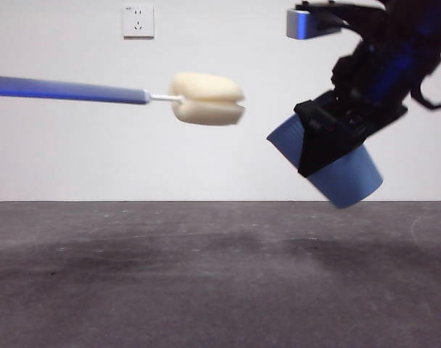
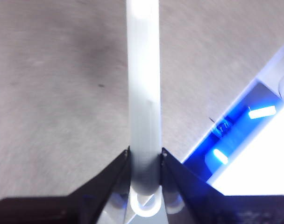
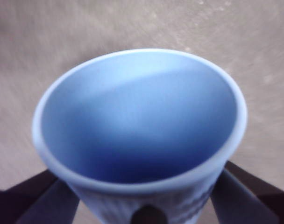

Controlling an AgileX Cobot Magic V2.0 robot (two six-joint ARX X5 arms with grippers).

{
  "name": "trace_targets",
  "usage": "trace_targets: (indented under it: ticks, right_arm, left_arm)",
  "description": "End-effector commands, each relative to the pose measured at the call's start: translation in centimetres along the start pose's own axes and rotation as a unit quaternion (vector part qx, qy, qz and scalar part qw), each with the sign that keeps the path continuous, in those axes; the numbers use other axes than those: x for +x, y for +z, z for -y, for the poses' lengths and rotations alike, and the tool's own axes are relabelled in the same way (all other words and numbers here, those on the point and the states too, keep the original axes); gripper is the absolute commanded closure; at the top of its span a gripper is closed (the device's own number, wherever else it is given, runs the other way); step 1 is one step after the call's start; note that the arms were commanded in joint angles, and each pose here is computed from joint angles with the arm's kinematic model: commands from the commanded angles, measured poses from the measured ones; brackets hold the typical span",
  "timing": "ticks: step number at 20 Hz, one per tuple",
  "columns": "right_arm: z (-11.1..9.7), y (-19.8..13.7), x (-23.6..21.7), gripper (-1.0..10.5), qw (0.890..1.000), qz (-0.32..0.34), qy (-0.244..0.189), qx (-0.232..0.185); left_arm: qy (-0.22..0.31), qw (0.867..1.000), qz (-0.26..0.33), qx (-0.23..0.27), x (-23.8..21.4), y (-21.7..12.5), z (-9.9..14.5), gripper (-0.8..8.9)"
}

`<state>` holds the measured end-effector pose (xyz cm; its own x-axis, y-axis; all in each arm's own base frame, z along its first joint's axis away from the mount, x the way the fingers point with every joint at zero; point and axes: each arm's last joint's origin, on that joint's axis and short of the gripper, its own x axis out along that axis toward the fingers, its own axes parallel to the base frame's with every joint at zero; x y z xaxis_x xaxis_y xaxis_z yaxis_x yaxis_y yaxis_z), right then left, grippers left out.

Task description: Pick up the cup brush,pick up the cup,insert the brush into the cup,clean the cup,put the cup brush back,put the cup back to the fixed position on the table

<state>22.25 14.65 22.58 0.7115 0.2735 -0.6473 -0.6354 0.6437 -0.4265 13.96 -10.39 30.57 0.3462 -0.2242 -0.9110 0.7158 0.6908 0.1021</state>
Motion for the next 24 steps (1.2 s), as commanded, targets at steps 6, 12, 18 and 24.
trace_targets:
  ticks: [6,12,18,24]
  right_arm:
    - [-1.5,1.1,-1.2,9.6,0.972,-0.069,-0.032,-0.224]
    - [-2.0,1.1,-1.4,9.6,0.953,-0.093,-0.045,-0.287]
    - [-3.9,1.7,-2.0,9.6,0.936,-0.077,-0.035,-0.343]
    - [-7.0,2.4,-2.7,9.6,0.914,-0.052,-0.012,-0.403]
  left_arm:
    - [-0.021,0.997,-0.015,0.077,1.2,0.9,0.9,8.22]
    - [-0.036,0.993,-0.018,0.111,1.6,1.3,2.2,8.22]
    - [-0.045,0.99,-0.024,0.128,3.1,2.5,3.2,8.22]
    - [-0.077,0.989,-0.006,0.13,5.0,4.2,4.5,8.22]
